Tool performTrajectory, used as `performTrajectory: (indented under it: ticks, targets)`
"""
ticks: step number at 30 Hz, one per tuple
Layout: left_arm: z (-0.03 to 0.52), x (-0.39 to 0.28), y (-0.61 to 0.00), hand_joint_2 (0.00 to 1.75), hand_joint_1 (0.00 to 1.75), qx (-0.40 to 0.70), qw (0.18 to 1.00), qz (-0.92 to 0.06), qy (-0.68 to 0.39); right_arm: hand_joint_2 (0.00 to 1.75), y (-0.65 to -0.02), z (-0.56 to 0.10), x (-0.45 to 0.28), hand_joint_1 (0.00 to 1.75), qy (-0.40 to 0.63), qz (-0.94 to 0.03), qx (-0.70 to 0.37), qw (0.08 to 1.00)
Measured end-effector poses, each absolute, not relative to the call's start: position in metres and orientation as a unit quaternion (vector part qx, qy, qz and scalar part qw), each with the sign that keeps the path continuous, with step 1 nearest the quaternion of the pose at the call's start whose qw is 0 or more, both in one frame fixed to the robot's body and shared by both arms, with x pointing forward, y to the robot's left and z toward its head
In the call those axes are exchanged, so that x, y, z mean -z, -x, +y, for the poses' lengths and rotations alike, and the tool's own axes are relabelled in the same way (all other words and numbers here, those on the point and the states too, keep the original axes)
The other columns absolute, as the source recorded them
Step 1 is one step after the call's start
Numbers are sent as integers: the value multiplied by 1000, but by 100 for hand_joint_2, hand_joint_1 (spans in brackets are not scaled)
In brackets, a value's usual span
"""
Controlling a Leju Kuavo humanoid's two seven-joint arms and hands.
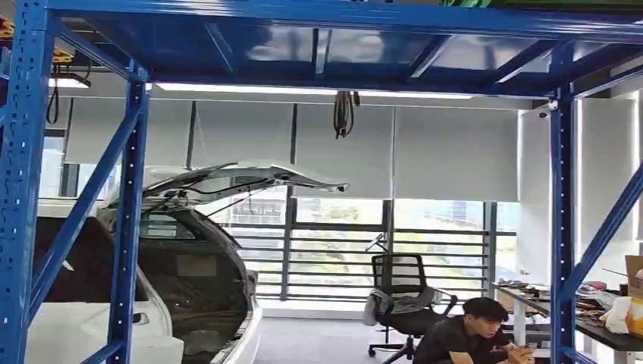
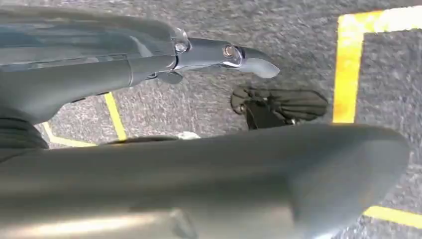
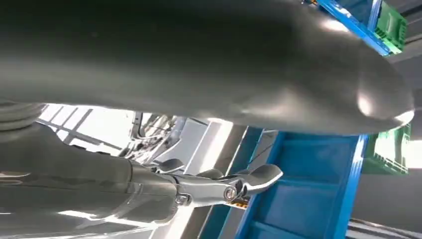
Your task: Take the parts from the cabinet and place them on the table.
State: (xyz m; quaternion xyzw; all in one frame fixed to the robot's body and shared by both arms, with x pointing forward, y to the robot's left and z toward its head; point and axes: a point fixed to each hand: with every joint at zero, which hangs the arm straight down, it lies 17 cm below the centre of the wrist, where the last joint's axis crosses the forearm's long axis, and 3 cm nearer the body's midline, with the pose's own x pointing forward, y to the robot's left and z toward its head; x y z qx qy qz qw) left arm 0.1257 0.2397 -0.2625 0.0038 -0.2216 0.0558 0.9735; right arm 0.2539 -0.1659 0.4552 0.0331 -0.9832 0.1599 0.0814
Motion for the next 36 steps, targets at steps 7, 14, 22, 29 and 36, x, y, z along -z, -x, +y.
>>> performTrajectory:
  ticks: [7, 14, 22, 29, 36]
  targets:
    - [236, 262, -126, 0, 0, -52, 974, -222, 0, 0, -251, -167, -457, 0, -36, -984, -161, 75]
    - [234, 262, -128, 0, 0, -52, 973, -223, 2, 0, -250, -169, -459, 0, -35, -984, -157, 72]
    - [235, 263, -122, 0, 0, -51, 974, -219, 0, 0, -249, -170, -458, 0, -38, -985, -153, 73]
    - [236, 263, -122, 0, 0, -45, 975, -218, -1, 0, -245, -173, -461, 0, -35, -986, -148, 61]
    - [236, 263, -121, 0, 0, -40, 975, -217, 0, 0, -239, -180, -464, 0, -50, -988, -138, 50]
